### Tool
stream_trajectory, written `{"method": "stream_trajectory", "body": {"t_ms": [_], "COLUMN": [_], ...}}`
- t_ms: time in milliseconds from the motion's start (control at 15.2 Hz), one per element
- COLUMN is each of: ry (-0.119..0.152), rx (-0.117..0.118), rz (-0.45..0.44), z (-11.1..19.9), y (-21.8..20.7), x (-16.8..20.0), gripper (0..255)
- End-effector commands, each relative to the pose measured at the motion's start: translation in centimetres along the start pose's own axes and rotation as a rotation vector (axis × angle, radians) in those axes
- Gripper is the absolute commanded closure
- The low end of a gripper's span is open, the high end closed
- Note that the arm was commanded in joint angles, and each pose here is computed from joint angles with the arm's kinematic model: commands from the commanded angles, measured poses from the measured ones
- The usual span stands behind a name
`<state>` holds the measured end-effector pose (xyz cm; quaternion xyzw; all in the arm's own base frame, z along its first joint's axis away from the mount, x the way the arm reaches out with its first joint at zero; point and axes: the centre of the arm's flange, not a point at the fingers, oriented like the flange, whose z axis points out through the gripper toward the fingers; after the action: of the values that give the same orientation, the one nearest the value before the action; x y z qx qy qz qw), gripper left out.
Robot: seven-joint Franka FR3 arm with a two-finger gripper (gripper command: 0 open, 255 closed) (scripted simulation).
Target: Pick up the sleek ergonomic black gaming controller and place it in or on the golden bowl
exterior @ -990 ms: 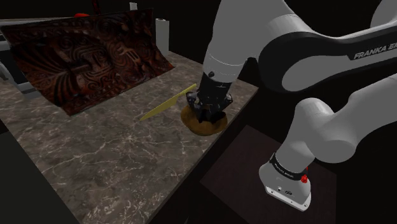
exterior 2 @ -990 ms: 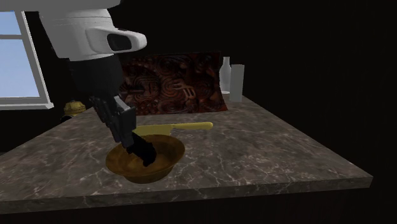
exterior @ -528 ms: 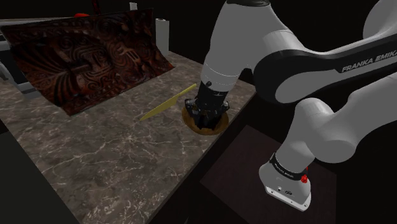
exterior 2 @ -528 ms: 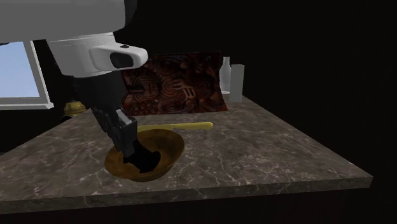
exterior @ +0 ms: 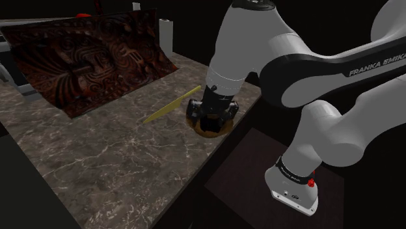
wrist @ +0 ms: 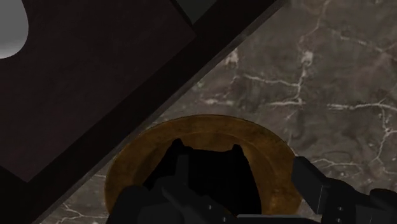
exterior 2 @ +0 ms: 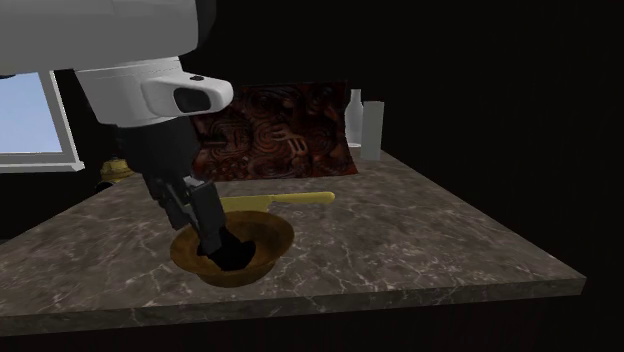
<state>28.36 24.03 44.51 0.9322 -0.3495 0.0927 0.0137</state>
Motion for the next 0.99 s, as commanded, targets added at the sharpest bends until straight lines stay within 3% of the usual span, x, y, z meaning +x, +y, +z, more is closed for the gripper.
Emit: {"method": "stream_trajectory", "body": {"t_ms": [0,132,396,924], "ry": [-0.001,0.000,0.000,0.000], "rx": [-0.002,-0.002,-0.002,-0.002], "rz": [0.000,0.000,0.000,0.000], "z": [0.1,0.0,-5.0,-5.0], "y": [0.0,-0.1,-0.1,-0.1], "x": [0.0,0.1,0.1,0.1], "gripper": [0,0,0,0]}}
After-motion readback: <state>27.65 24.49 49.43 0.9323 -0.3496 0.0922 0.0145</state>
